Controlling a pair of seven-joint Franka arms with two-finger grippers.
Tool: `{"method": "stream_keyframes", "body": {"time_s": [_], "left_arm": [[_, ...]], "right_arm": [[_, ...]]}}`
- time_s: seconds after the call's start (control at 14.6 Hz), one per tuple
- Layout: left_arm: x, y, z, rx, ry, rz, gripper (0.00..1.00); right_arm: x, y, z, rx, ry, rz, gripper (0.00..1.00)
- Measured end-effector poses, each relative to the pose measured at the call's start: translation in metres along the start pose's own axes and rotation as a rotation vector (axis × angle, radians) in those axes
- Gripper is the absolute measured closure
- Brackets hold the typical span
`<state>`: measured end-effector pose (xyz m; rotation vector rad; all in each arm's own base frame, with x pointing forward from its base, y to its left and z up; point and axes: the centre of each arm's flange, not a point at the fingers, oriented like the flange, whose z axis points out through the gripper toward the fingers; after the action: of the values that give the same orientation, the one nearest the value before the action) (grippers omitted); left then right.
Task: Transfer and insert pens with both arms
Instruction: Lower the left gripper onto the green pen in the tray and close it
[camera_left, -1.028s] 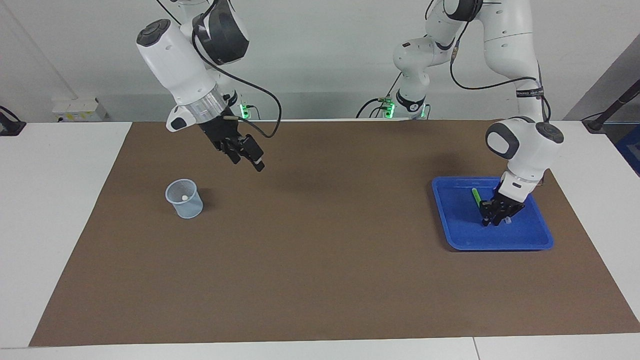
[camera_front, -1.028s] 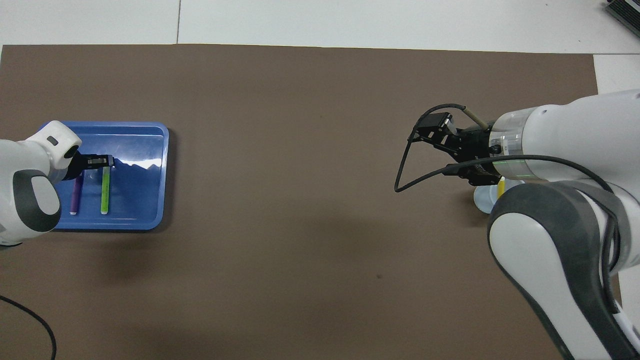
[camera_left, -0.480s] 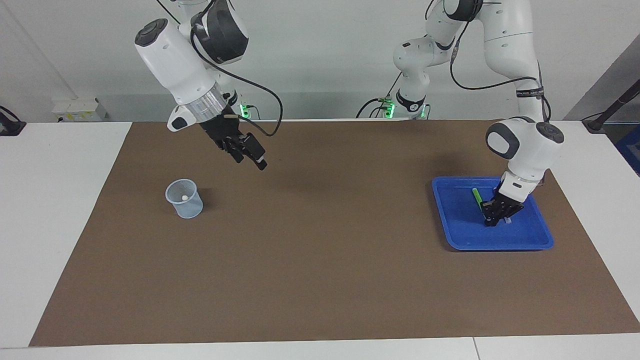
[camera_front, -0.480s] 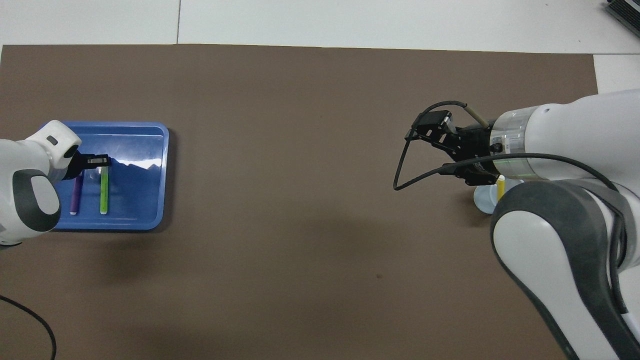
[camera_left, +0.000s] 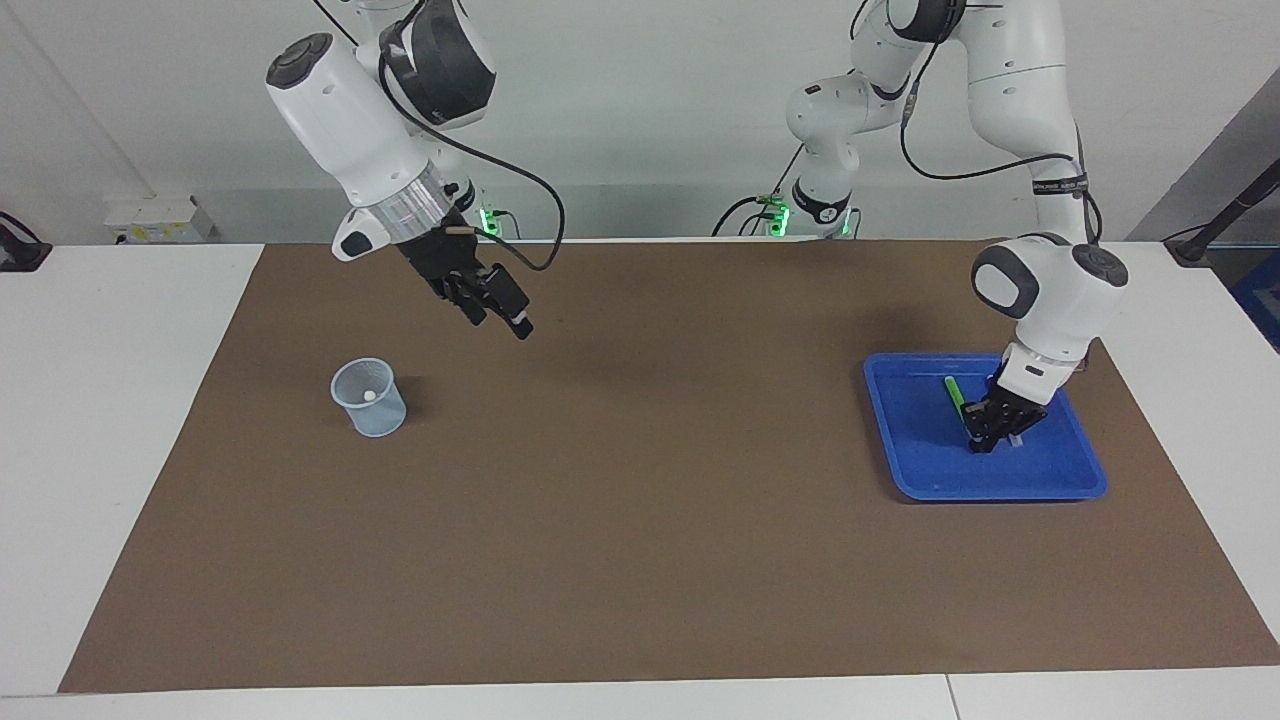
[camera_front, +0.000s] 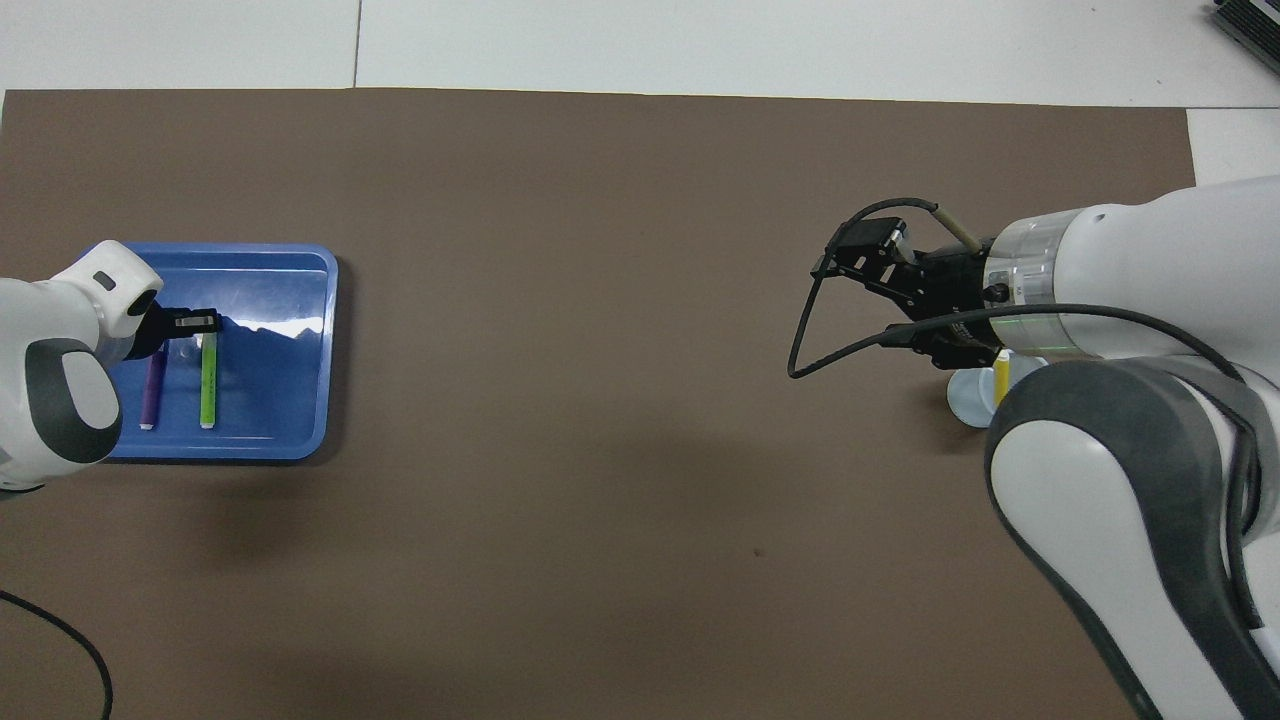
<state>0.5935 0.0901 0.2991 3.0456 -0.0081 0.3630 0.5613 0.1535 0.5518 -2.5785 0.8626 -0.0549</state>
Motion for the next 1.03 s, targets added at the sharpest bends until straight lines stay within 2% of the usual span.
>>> {"method": "stream_keyframes", "body": {"time_s": [0.34, 1.03], "left_arm": [[0.0, 0.0, 0.0, -0.001, -0.002, 0.0, 0.84], [0.013, 0.003, -0.015, -0.033, -0.075, 0.007, 0.84]], "right_arm": [[-0.002, -0.001, 0.0, 0.017, -0.019, 0.012, 0.0], [-0.002, -0.002, 0.001, 0.019, -0.022, 0.014, 0.0]]}}
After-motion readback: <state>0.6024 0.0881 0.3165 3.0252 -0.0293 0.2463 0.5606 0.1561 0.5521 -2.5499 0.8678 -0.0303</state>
